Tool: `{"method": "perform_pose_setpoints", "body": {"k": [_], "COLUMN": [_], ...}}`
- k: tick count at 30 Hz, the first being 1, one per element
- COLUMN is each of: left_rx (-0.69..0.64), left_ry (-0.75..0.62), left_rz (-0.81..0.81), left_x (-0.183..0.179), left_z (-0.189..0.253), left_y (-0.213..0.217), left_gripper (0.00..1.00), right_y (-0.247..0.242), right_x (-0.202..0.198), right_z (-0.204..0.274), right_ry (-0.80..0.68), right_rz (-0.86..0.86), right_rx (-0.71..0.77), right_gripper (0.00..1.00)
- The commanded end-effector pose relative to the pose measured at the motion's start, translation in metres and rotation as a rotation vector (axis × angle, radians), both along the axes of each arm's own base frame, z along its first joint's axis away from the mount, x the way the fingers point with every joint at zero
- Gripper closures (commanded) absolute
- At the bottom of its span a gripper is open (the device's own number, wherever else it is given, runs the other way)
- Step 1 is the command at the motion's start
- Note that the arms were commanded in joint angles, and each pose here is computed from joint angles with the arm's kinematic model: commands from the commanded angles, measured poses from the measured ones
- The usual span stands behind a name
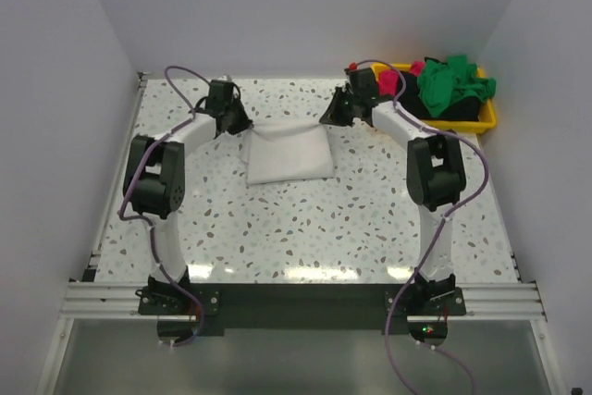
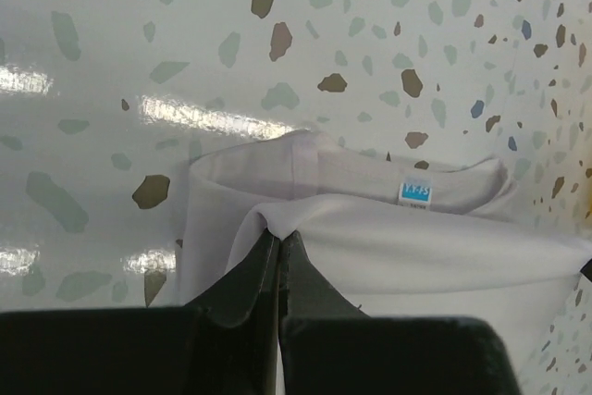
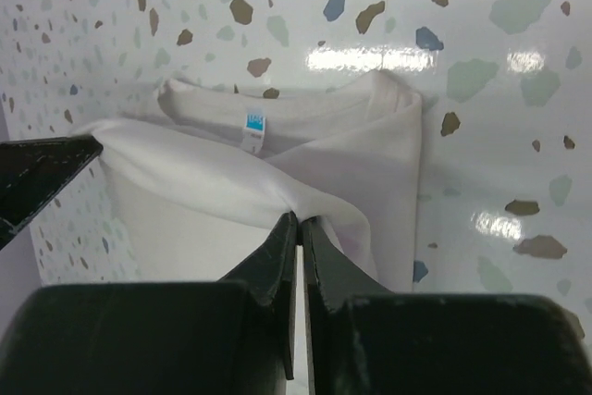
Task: Fold and stack the t-shirts
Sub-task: Fold the tshirt, then neatly place the folded tshirt to the corner
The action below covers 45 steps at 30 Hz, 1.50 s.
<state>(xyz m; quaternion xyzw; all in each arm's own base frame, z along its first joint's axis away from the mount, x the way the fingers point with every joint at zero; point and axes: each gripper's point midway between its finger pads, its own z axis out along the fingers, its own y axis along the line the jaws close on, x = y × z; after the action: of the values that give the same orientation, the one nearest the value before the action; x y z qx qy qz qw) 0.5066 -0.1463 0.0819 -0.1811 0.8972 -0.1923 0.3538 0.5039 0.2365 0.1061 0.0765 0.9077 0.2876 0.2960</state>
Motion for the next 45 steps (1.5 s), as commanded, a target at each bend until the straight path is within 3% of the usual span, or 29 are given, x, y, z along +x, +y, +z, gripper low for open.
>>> {"method": "perform_pose_setpoints", "body": {"k": [1,2,3,4,6,7,8,10,11,18,29,38,44,45], "left_rx": [-0.007,0.012,0.013,0.010,0.019,0.017,0.018,0.035,0.040,0.144,0.188,0.258,0.302,0.310], "left_ry": [-0.100,-0.091,-0.092,-0.112,-0.106,-0.106,-0.128,-0.134,-0.155,-0.069,0.069,0.134,0.152,0.161], "left_rz": [0.005,0.016,0.015,0.003,-0.014,-0.021,-0.022,-0.025,-0.025,-0.084,-0.122,-0.105,-0.081,-0.075], "left_x": [0.034,0.038,0.041,0.049,0.052,0.050,0.049,0.039,0.034,-0.019,-0.040,-0.057,-0.063,-0.065], "left_z": [0.021,0.013,0.014,0.023,0.027,0.029,0.040,0.038,0.049,0.010,-0.048,-0.069,-0.070,-0.070], "left_y": [0.004,0.008,0.008,0.006,0.004,0.004,0.004,0.008,0.010,0.021,0.010,0.006,0.011,0.013], "left_gripper": [0.97,0.77,0.62,0.34,0.23,0.04,0.00,0.00,0.00,0.00,0.03,0.27,0.59,0.69], "right_y": [-0.002,0.000,0.005,0.006,0.012,0.012,0.012,0.009,0.007,-0.012,-0.033,-0.058,-0.076,-0.077], "right_x": [0.036,0.040,0.046,0.049,0.051,0.049,0.048,0.038,0.033,-0.037,-0.121,-0.161,-0.176,-0.177], "right_z": [0.008,0.008,0.009,0.012,0.025,0.029,0.035,0.049,0.052,0.047,0.033,0.035,0.036,0.035], "right_ry": [-0.095,-0.098,-0.107,-0.115,-0.138,-0.134,-0.148,-0.168,-0.173,-0.144,-0.096,-0.104,-0.105,-0.104], "right_rz": [-0.014,-0.014,0.006,0.009,0.054,0.062,0.070,0.081,0.083,0.093,0.092,0.070,0.026,0.023], "right_rx": [0.020,0.031,0.049,0.054,0.069,0.065,0.062,0.055,0.052,0.026,-0.006,-0.068,-0.129,-0.131], "right_gripper": [0.94,0.90,0.72,0.60,0.43,0.35,0.19,0.01,0.01,0.01,0.01,0.01,0.01,0.01]}}
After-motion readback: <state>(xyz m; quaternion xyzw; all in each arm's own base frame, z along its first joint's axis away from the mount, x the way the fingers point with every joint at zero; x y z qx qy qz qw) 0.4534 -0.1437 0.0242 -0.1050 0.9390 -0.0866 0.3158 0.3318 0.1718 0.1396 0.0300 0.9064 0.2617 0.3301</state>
